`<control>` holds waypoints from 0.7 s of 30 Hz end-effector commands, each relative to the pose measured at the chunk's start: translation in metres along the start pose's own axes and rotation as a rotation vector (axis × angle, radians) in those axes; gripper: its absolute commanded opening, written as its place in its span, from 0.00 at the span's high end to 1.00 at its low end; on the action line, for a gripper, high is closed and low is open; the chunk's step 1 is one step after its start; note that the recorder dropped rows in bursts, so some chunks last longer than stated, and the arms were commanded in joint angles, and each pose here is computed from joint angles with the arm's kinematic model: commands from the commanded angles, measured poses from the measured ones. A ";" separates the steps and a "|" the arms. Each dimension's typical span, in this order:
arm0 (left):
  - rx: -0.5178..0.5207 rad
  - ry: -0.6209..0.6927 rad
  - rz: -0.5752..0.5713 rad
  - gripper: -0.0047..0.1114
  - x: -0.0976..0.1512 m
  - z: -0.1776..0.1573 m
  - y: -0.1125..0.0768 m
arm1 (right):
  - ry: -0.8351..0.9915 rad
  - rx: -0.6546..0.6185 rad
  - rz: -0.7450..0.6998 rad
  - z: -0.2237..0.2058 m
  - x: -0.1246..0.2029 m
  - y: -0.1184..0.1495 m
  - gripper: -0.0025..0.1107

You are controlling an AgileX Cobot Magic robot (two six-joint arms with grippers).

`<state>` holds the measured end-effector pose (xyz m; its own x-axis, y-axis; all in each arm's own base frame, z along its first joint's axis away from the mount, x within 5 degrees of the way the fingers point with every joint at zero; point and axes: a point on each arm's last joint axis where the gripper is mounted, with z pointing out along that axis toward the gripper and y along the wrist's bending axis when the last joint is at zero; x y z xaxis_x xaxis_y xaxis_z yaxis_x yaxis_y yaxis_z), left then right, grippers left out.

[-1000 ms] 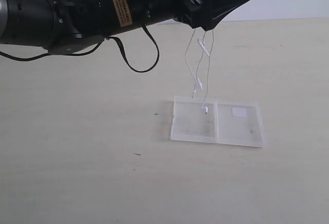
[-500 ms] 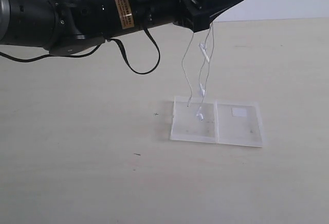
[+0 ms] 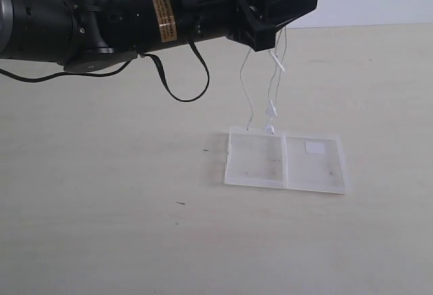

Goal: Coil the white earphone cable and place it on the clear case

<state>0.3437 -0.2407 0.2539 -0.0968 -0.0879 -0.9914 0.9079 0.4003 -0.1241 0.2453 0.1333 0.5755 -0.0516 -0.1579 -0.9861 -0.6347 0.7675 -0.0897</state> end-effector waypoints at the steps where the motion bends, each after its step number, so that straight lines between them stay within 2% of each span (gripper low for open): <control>1: 0.004 0.007 -0.011 0.53 -0.001 0.002 -0.002 | -0.008 0.001 -0.006 -0.002 -0.002 0.000 0.98; 15: -0.018 0.066 0.013 0.54 0.004 0.002 0.000 | -0.008 0.001 -0.006 -0.002 -0.002 0.000 0.98; 18: -0.018 0.066 0.013 0.58 0.004 0.002 0.000 | -0.008 0.001 -0.006 -0.002 -0.002 0.000 0.98; 21: -0.018 0.066 0.013 0.67 0.004 0.002 0.000 | -0.008 0.001 -0.006 -0.002 -0.002 0.000 0.98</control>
<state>0.3440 -0.2409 0.2474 -0.1113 -0.0171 -0.9936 0.9033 0.4152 -0.1084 0.2452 0.1334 0.5750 -0.0557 -0.1613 -0.9853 -0.6362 0.7663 -0.0894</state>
